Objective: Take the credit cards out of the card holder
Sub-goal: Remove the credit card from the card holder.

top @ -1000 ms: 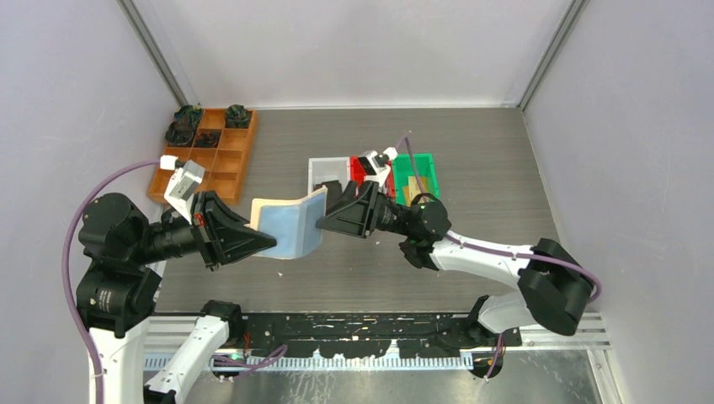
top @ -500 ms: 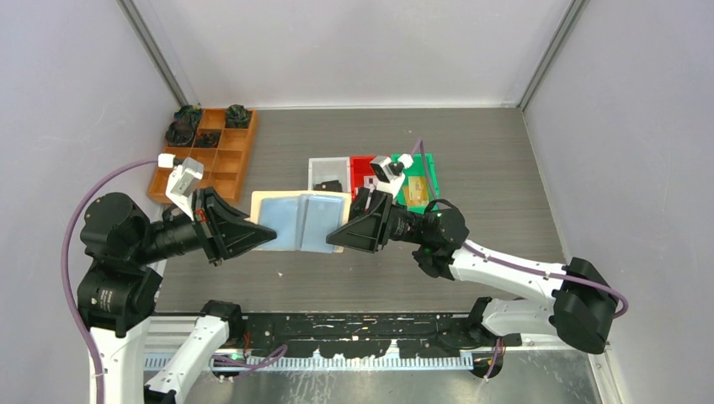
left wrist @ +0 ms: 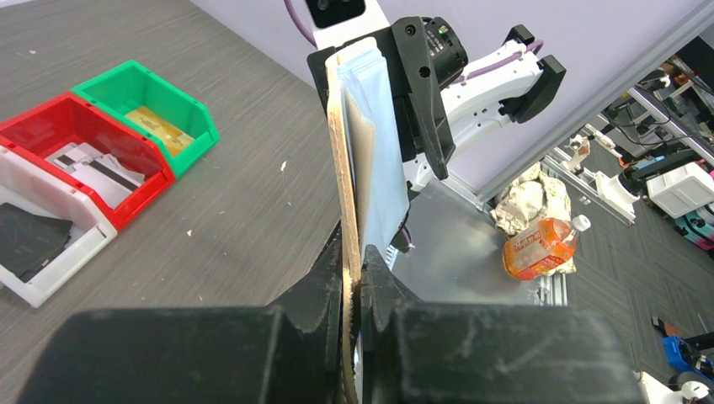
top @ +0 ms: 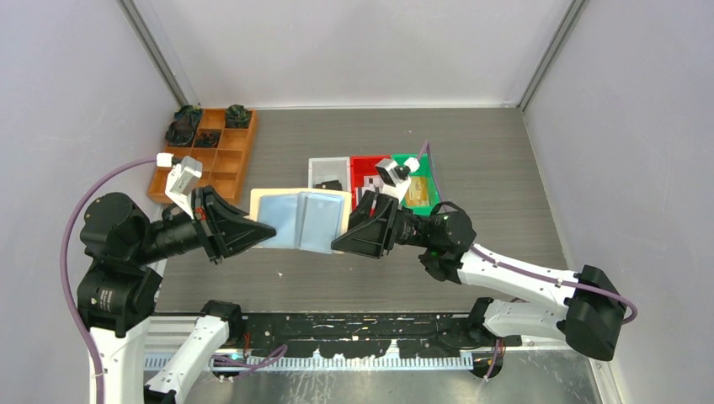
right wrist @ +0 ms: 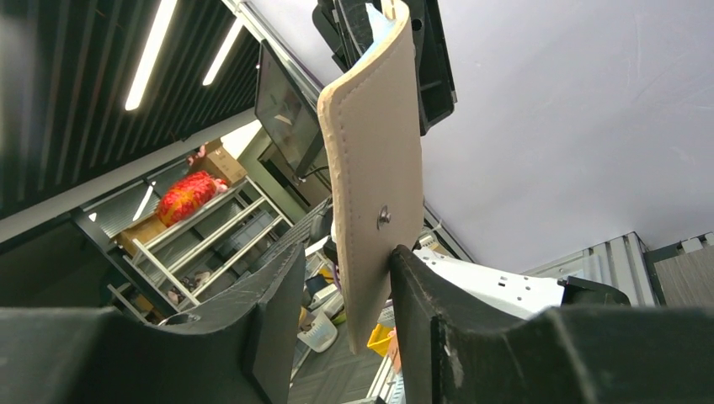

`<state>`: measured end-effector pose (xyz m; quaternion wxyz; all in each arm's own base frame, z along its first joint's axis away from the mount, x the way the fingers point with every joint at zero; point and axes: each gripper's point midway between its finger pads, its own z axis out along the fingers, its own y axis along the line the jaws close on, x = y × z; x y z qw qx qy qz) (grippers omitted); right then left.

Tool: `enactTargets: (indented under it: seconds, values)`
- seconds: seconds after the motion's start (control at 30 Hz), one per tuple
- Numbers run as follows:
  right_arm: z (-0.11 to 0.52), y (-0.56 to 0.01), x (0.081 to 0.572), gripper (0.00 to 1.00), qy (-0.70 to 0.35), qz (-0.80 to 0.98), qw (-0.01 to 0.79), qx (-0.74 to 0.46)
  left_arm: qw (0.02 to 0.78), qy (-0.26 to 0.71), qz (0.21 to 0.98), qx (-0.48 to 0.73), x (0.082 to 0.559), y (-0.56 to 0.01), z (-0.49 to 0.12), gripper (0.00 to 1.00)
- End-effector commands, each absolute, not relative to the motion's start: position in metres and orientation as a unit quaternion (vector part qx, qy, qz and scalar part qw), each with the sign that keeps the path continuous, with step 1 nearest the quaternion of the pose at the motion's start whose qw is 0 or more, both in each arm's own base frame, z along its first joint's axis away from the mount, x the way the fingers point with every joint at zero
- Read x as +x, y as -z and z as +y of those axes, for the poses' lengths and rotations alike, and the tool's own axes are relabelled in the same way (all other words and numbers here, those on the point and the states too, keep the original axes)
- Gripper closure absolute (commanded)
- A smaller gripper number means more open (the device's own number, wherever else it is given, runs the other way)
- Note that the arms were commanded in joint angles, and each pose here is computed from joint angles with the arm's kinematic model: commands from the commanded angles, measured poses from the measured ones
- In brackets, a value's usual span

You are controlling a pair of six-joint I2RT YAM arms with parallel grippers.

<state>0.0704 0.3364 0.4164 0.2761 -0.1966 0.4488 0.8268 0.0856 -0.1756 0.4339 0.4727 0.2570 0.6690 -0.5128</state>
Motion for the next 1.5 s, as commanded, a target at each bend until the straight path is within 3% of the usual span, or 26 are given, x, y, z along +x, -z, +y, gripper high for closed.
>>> enactTargets:
  seconds: [0.0, 0.73, 1.47]
  values:
    - [0.322, -0.434, 0.057, 0.54, -0.834, 0.412, 0.297, -0.217, 0.495, 0.503, 0.658, 0.263, 0.089, -0.44, -0.174, 1.0]
    - [0.319, -0.442, 0.059, 0.75, -0.81, 0.438, 0.321, -0.222, 0.478, 0.5, 0.674, 0.258, 0.091, -0.429, -0.174, 1.0]
    - [0.326, -0.445, 0.066, 0.87, -0.806, 0.446, 0.322, -0.216, 0.475, 0.507, 0.667, 0.269, 0.084, -0.43, -0.175, 1.0]
